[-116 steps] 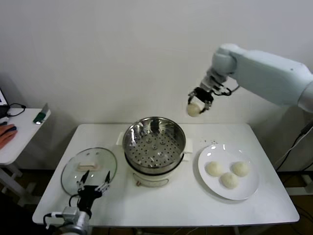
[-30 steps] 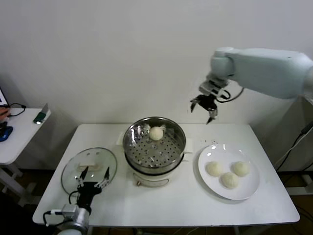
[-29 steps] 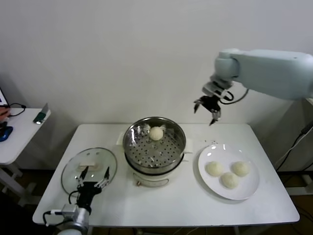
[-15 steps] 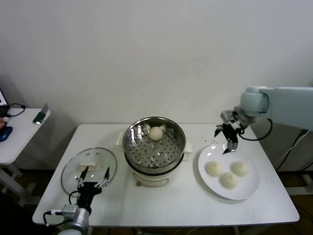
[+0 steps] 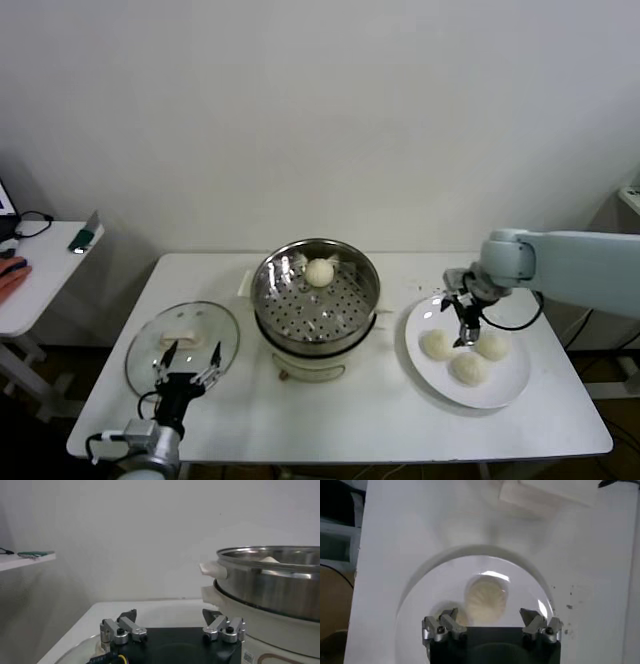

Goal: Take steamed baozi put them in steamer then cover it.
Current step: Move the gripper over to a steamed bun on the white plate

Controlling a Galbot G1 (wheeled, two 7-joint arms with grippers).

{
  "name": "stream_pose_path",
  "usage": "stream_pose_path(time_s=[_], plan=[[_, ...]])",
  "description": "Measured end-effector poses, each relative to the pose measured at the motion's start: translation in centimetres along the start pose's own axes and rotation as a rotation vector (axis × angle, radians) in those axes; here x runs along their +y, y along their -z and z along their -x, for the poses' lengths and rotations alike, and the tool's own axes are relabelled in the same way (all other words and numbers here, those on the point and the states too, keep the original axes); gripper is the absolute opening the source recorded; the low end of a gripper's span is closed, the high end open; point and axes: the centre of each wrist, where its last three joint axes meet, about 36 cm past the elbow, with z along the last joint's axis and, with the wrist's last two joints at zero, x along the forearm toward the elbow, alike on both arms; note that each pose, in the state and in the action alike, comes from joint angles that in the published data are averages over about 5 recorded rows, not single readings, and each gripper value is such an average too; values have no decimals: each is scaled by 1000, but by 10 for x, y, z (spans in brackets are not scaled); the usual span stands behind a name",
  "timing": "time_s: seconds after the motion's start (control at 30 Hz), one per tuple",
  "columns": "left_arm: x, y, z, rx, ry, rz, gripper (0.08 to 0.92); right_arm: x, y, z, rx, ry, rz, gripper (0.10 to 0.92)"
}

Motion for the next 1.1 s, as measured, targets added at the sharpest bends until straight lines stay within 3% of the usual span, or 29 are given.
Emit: stream_pose_path(time_s=[0.87, 1.1], plan=[[1, -5, 2, 9, 7, -3, 823, -5, -2, 56, 17, -8, 36, 819], [0, -5, 2, 10, 7, -3, 823, -7, -4, 60, 21, -4, 43, 759]])
